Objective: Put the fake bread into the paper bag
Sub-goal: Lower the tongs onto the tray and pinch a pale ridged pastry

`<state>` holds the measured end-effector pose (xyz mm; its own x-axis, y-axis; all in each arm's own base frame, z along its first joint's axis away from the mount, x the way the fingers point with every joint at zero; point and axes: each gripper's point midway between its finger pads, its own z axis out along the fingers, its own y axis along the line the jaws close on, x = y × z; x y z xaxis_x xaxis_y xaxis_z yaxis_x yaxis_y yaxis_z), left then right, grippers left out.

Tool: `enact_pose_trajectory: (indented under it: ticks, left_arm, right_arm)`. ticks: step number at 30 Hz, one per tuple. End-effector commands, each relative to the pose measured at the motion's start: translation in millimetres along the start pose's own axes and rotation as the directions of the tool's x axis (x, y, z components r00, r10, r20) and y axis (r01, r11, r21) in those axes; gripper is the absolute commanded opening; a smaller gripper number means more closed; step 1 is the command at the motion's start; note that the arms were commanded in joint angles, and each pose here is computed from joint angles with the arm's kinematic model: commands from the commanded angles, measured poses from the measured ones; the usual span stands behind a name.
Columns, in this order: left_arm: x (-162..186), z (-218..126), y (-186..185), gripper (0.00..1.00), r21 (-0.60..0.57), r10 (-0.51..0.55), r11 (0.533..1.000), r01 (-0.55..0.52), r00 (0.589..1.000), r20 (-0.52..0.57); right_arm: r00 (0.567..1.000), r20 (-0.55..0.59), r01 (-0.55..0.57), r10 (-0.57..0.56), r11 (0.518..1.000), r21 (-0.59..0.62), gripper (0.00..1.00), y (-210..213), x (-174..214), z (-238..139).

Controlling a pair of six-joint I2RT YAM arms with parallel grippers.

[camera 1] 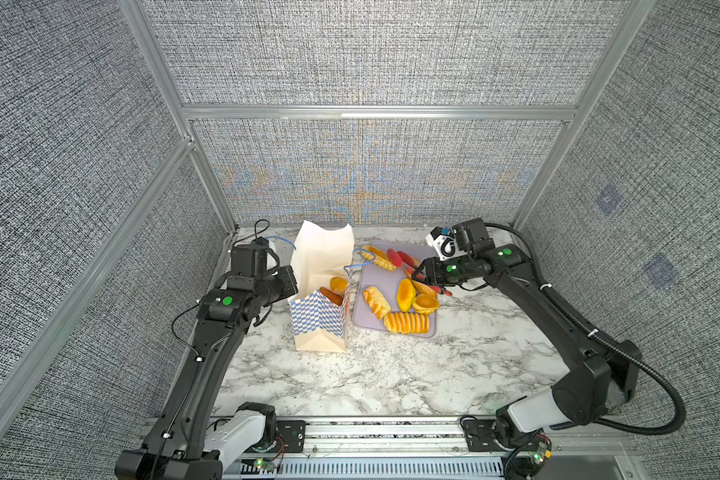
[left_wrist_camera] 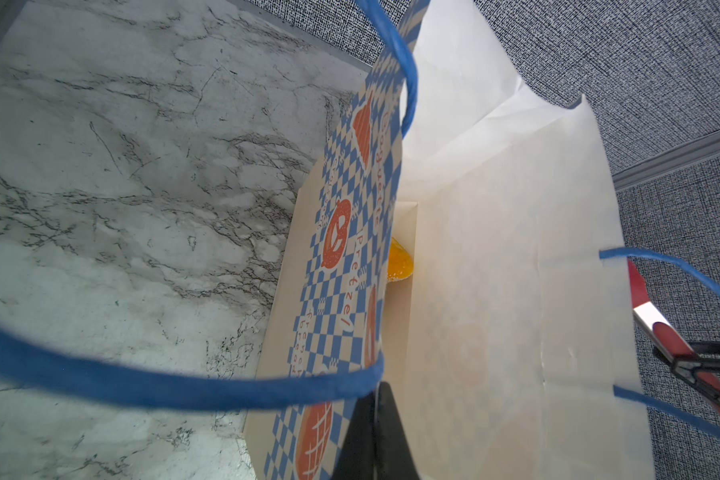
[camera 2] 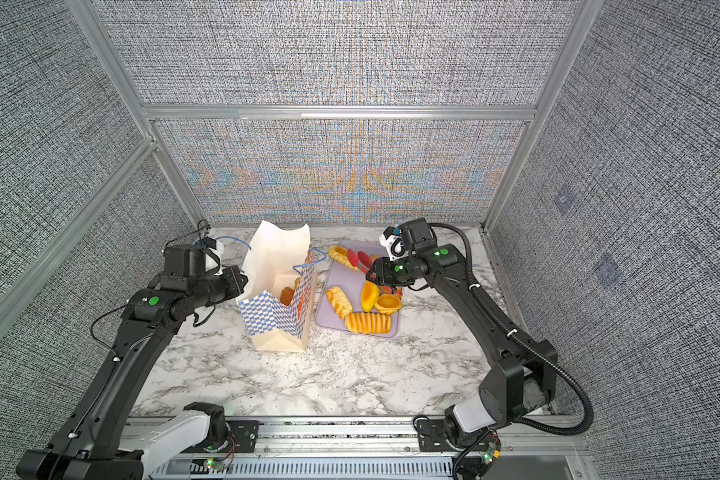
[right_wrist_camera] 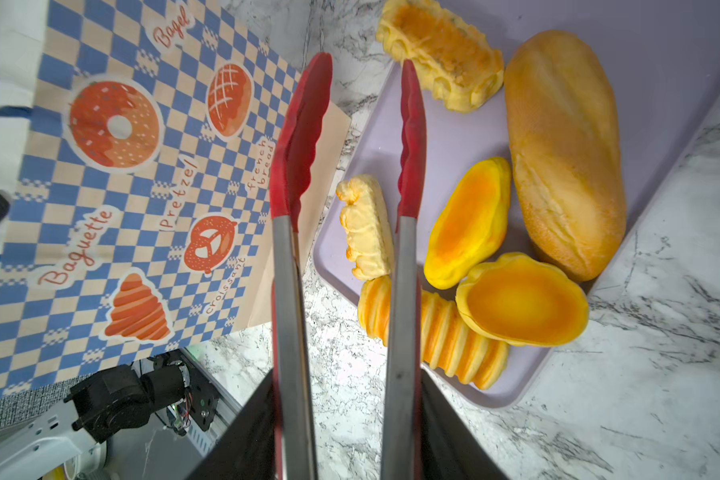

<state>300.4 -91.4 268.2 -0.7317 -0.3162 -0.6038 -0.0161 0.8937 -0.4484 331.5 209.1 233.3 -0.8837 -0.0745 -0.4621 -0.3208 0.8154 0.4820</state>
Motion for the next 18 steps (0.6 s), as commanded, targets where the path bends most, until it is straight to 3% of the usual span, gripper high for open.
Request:
enact_pose_trajectory:
  ticks: [1, 18]
  left_arm:
    - [-2.3, -0.9, -1.5, 0.0, 0.007, -0.003, 1.0, 0.003, 1.0, 0.01]
    - [-0.7, -0.7, -0.8, 0.0, 0.005, -0.002, 1.0, 0.002, 1.0, 0.007]
  right_arm:
    - [0.998, -0.044, 0.034, -0.034, 0.999, -0.015, 0.5, 3.9, 9.1, 5.8]
    - [0.959, -0.237, 0.172, -0.153, 0.983, 0.059, 0.5, 8.4, 38.9, 40.2]
